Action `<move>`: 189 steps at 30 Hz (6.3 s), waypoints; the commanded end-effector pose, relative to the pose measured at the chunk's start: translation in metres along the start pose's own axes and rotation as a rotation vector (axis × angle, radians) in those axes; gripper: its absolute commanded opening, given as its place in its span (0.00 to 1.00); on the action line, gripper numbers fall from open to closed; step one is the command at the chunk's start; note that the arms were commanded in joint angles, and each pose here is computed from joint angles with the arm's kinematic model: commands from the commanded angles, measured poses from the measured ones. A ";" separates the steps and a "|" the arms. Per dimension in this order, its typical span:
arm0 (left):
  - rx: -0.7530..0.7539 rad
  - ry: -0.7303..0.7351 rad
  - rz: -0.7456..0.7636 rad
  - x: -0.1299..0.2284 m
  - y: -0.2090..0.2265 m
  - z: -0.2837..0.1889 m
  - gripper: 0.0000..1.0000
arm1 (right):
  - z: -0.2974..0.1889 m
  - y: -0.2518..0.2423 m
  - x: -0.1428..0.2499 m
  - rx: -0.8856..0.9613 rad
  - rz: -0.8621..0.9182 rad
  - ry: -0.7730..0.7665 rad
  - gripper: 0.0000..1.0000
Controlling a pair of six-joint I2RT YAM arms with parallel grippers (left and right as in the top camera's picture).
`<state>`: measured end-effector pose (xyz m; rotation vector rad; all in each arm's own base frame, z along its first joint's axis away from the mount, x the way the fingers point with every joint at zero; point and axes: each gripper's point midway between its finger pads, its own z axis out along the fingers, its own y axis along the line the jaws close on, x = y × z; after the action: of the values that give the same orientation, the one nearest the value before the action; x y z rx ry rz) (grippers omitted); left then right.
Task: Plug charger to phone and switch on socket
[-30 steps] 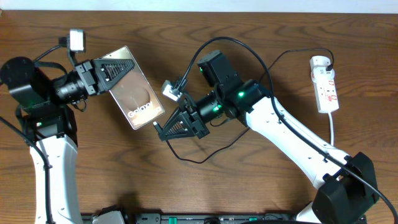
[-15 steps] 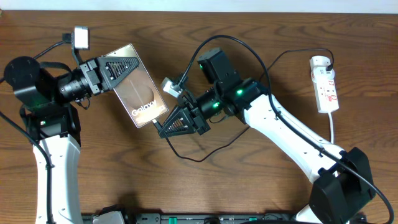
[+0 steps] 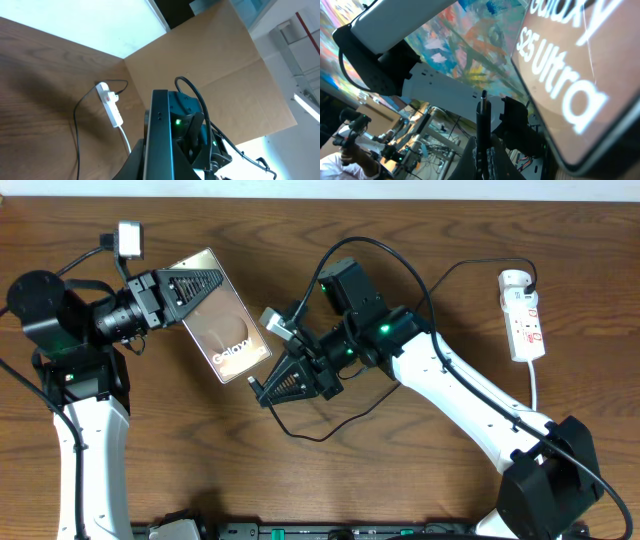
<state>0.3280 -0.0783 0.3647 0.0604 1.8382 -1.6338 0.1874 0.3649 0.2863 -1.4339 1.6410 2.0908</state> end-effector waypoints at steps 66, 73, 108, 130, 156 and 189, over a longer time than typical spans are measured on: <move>0.048 0.033 0.079 0.003 -0.021 0.010 0.07 | -0.008 -0.014 0.003 0.040 0.000 -0.014 0.01; 0.051 0.040 0.080 0.005 -0.021 0.010 0.07 | -0.008 -0.014 0.002 0.042 -0.001 -0.014 0.01; 0.055 0.048 0.099 0.006 -0.022 0.010 0.07 | -0.016 -0.017 -0.005 0.056 -0.018 -0.032 0.01; 0.093 0.126 0.187 0.025 -0.019 0.010 0.08 | -0.016 -0.016 -0.019 0.056 -0.036 -0.044 0.01; 0.096 0.130 0.200 0.026 -0.019 0.010 0.07 | -0.025 -0.017 -0.027 0.070 -0.052 -0.063 0.99; -0.090 -0.115 0.075 0.009 0.062 -0.063 0.07 | -0.216 -0.155 0.078 1.324 0.738 -0.207 0.99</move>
<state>0.3235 -0.0111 0.3290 0.0003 1.7914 -1.4724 0.3456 0.2487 0.1382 -0.2821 2.7514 0.9768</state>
